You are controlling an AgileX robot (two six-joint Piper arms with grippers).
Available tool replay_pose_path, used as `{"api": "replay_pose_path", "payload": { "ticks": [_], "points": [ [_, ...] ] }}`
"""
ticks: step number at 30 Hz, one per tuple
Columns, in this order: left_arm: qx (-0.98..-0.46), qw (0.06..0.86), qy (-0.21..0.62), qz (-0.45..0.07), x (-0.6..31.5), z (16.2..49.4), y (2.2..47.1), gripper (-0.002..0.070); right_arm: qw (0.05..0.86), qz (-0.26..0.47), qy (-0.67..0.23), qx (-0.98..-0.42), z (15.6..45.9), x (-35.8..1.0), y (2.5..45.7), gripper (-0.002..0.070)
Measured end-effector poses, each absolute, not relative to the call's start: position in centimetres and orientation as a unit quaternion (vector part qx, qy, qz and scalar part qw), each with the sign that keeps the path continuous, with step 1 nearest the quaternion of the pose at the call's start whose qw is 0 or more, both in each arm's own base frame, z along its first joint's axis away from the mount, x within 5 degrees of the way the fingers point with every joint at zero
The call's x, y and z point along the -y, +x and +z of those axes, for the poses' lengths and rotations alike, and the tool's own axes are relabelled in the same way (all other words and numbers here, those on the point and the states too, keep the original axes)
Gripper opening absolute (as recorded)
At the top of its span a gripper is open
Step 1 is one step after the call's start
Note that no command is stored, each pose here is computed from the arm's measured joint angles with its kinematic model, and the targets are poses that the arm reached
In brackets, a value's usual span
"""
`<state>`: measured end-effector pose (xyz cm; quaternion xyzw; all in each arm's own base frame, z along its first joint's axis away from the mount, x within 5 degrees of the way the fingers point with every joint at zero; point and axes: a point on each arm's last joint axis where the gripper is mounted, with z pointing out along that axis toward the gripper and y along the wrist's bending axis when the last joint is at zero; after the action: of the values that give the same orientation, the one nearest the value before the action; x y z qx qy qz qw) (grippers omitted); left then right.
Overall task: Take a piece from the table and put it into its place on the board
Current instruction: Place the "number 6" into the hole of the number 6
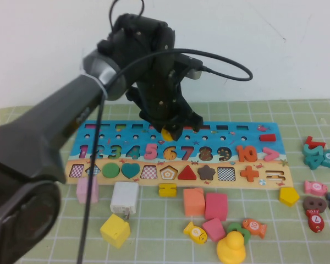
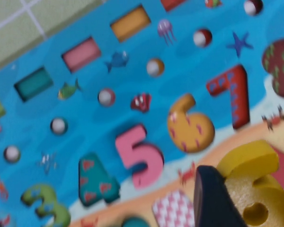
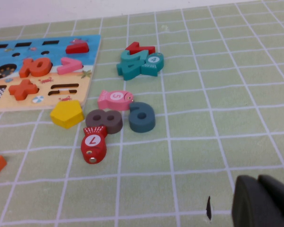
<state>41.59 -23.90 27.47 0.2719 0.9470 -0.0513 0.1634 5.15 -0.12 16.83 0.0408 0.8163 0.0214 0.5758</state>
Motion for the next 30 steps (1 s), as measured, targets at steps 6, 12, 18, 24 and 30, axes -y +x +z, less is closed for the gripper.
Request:
{"api": "replay_pose_path", "payload": {
  "ticks": [6, 12, 18, 24, 30],
  "points": [
    [-0.951, 0.153, 0.267, -0.038, 24.4, 25.1, 42.9, 0.0269, 0.576, 0.021, 0.041, -0.816, 16.8, 0.1, 5.1, -0.0001],
    [-0.954, 0.137, 0.264, -0.030, 24.6, 23.0, 43.4, 0.0269, 0.576, 0.021, 0.041, -0.816, 16.8, 0.1, 5.1, -0.0001],
    [-0.957, 0.124, 0.261, -0.027, 24.8, 21.5, 43.7, 0.0269, 0.576, 0.021, 0.041, -0.816, 16.8, 0.1, 5.1, -0.0001],
    [-0.957, 0.126, 0.260, -0.028, 24.9, 20.8, 44.0, 0.0269, 0.576, 0.021, 0.041, -0.816, 16.8, 0.1, 5.1, -0.0001],
    [-0.957, 0.126, 0.260, -0.029, 25.1, 20.3, 44.1, 0.0269, 0.576, 0.021, 0.041, -0.816, 16.8, 0.1, 5.1, -0.0001]
  ]
}}
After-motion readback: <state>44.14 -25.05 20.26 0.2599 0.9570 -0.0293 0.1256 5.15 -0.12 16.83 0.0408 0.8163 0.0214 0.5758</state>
